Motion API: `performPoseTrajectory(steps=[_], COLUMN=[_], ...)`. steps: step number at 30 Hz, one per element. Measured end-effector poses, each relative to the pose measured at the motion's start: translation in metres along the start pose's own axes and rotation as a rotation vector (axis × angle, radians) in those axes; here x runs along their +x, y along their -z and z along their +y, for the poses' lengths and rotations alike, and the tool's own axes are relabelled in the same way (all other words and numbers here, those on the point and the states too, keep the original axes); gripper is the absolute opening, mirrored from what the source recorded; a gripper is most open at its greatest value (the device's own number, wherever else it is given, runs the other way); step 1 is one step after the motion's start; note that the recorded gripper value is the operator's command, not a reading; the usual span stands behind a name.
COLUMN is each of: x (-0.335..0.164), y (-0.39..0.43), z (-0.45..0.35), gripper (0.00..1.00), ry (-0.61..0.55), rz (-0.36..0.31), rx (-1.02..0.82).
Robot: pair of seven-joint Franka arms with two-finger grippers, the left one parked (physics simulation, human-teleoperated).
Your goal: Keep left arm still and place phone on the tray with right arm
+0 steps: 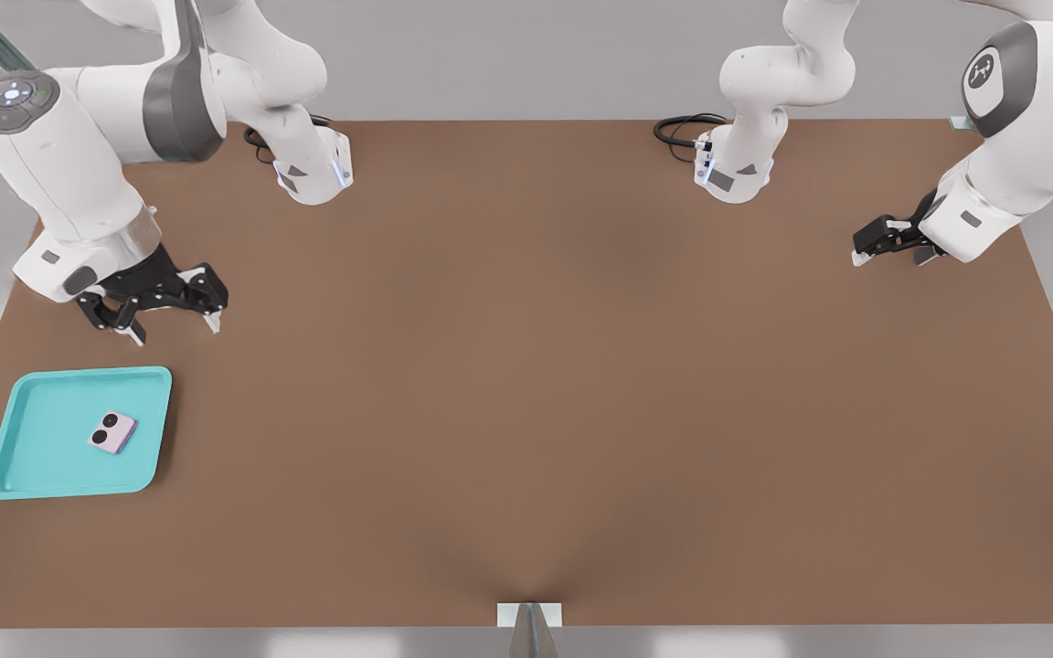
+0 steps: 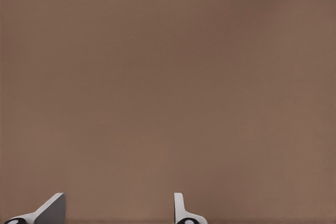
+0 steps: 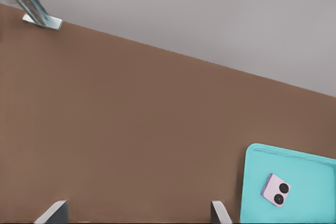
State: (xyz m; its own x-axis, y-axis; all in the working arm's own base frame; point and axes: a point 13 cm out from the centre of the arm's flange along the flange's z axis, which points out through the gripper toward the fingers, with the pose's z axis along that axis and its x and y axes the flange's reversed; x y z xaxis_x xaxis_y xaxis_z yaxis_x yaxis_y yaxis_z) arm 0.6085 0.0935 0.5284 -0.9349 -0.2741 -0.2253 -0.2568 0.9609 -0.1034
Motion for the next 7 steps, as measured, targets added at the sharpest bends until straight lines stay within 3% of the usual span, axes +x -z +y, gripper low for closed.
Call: performPoseTrajectory(steps=[3, 7], x=[-0.003, 0.007], y=[-0.02, -0.038], z=[0.04, -0.071], gripper=[1.0, 1.0], ry=[0.041, -0.151], rz=[0.079, 0.156], rx=[-0.019, 0.01])
